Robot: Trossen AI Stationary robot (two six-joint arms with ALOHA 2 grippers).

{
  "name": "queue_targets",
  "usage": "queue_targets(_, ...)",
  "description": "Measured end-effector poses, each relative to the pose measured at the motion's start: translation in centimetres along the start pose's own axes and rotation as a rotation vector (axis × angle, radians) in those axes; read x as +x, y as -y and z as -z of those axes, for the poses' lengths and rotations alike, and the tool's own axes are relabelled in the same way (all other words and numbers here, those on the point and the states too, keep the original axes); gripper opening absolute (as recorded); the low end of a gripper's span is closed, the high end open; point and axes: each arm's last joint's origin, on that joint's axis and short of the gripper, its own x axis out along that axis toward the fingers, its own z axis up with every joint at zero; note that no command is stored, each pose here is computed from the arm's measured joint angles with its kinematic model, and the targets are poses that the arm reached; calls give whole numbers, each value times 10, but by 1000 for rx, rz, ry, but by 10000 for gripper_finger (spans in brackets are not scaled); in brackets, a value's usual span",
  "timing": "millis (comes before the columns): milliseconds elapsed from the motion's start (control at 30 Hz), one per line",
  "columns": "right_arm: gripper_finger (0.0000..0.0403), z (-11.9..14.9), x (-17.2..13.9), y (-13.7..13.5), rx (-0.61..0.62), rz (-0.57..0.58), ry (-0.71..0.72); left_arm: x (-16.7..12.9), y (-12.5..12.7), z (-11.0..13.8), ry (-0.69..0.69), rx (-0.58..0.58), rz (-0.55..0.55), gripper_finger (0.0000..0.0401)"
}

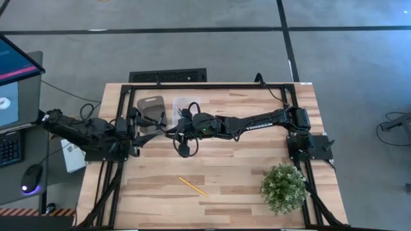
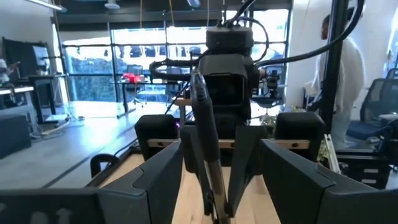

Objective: Sort pens & pencils
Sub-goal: Put the black pen into the black bin

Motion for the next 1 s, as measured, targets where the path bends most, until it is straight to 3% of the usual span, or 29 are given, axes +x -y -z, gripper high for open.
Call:
queue_targets(533, 84, 0, 0, -4, -11, -8, -2, 17, -1, 2, 11, 17, -63, 196)
queue_targets(1000, 84, 1, 0, -4, -9, -3, -8, 16, -1, 0, 27, 45, -60, 80)
